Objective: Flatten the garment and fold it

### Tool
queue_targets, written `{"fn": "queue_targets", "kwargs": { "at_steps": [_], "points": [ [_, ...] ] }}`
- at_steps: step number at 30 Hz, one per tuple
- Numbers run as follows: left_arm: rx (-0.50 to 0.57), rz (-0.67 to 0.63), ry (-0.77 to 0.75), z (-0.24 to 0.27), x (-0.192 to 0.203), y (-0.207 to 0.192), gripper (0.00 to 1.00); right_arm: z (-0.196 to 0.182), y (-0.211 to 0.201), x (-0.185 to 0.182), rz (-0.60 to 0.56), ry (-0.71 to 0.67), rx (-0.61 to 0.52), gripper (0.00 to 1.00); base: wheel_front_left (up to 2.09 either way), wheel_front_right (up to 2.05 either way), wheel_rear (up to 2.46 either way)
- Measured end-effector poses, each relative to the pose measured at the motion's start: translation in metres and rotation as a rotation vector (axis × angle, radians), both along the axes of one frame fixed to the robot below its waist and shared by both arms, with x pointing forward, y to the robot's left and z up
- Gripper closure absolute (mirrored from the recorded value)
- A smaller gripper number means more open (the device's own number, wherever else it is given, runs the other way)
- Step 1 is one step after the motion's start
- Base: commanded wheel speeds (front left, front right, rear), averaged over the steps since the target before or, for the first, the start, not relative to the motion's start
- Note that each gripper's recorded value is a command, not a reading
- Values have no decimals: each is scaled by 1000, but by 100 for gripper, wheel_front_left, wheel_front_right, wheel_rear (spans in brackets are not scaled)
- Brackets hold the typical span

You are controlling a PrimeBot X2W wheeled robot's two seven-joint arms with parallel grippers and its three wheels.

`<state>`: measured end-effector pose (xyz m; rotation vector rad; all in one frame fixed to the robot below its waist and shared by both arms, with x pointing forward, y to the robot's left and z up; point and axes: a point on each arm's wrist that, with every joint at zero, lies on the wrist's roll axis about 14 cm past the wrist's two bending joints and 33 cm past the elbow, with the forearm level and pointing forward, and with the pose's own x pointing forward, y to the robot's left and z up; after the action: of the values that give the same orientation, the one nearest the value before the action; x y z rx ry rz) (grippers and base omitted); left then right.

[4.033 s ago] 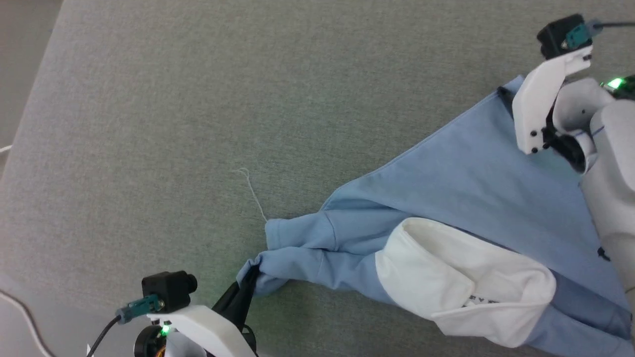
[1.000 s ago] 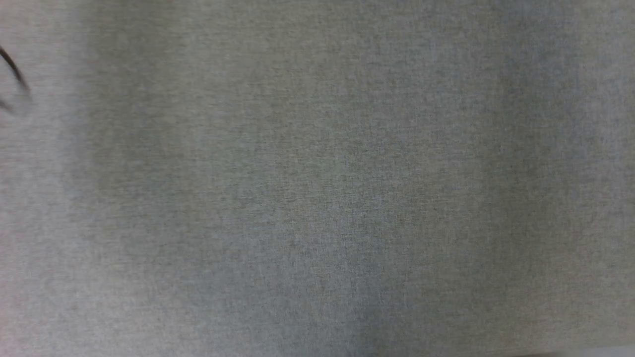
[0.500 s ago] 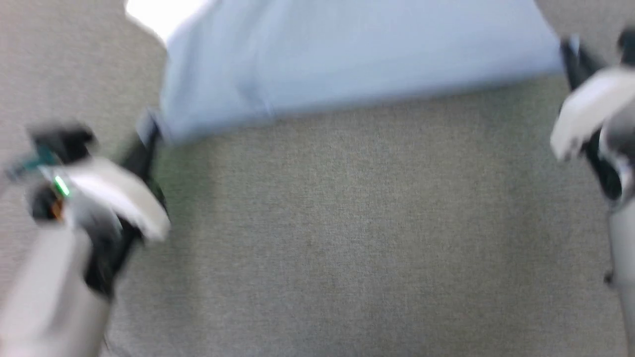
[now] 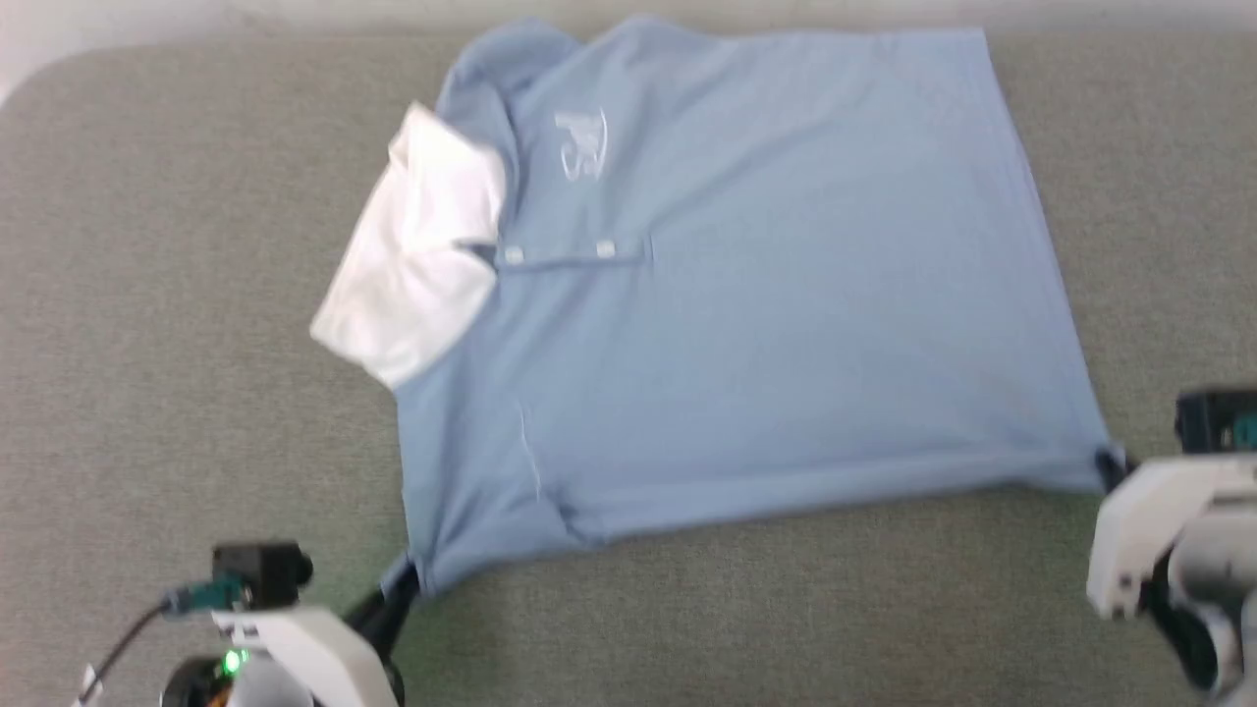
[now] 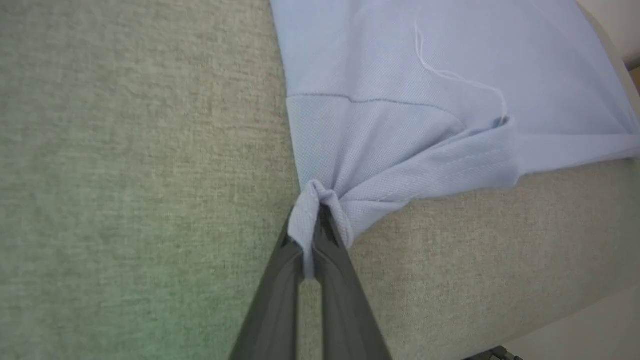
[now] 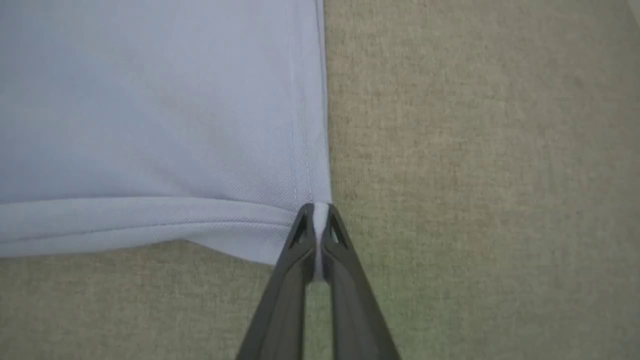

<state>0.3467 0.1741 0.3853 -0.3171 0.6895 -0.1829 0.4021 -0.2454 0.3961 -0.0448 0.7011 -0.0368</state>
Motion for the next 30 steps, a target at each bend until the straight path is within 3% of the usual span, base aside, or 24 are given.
{"fn": "queue_targets", "kwargs": {
  "at_steps": [8,11,16,23,30],
  "points": [
    [19,0,92,-11,-49,1,100,-10,-4,-57,-77,82,24,100,0,0,0],
    [35,10,52,-7,-50,1,100,-11,0,-67,-89,55,54,100,0,0,0],
    [63,38,-142,15,-31,-4,100,-3,4,-61,-94,-92,75,100,0,0,0],
    [137,84,-479,66,24,-5,100,26,12,-35,-45,-309,53,100,0,0,0],
    [196,24,-629,95,77,-10,100,55,21,10,36,-417,14,100,0,0,0]
  ]
}}
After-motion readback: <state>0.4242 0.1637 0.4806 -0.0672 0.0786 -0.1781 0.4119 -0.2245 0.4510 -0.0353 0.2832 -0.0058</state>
